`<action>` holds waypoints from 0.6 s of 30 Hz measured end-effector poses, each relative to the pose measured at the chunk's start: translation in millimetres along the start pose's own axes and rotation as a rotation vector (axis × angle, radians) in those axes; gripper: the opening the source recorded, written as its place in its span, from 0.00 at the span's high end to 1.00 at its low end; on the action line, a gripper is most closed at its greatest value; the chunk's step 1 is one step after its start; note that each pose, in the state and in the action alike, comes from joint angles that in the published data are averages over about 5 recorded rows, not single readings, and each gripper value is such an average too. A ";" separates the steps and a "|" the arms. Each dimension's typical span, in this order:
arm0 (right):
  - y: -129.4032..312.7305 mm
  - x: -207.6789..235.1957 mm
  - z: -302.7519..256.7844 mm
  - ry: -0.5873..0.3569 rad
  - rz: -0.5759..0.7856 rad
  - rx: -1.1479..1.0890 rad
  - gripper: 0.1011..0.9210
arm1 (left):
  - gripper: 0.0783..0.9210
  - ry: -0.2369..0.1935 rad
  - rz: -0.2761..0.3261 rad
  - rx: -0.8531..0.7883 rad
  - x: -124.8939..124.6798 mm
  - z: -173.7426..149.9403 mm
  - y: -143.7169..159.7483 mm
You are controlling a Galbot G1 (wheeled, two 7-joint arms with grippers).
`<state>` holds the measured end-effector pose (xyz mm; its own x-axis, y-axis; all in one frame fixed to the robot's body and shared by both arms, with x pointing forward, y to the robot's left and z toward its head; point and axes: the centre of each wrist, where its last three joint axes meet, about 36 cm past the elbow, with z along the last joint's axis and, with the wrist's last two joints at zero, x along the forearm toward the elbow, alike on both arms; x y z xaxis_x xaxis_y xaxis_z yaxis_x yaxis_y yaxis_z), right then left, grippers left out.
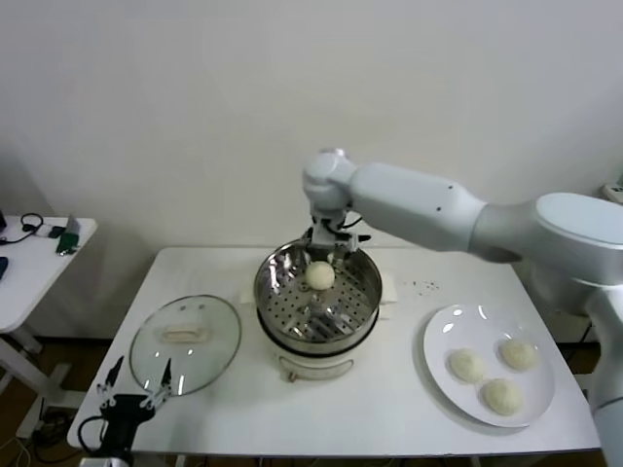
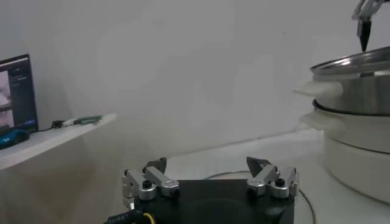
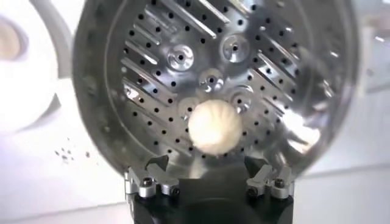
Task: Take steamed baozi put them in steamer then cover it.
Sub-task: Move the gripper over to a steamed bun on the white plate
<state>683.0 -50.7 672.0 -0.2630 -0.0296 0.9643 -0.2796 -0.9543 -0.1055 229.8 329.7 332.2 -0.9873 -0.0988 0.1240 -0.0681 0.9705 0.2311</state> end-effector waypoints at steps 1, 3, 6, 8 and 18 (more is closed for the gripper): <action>8.4 7.0 6.0 -0.009 0.010 -0.040 0.12 | 0.12 0.000 0.001 0.001 0.4 -0.1 -0.4; 27.0 19.3 17.1 -0.027 0.029 -0.125 0.12 | 0.12 0.000 0.002 0.001 1.3 -0.1 -1.1; 58.4 32.4 31.4 -0.048 0.053 -0.266 0.12 | 0.12 -0.001 0.003 0.001 2.5 -0.2 -1.4; 81.6 36.4 39.0 -0.060 0.059 -0.366 0.12 | 0.12 -0.002 0.001 0.001 3.4 -0.2 -1.2; 211.6 16.2 48.1 -0.138 0.030 -0.863 0.12 | 0.12 -0.003 0.000 0.002 7.9 1.7 0.3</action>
<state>664.1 -267.4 677.0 -0.1827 -0.1399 0.9732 -0.8904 -0.3961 -0.2241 221.7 329.6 331.6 -0.9878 -0.0977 0.1213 -0.0679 0.9710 0.2293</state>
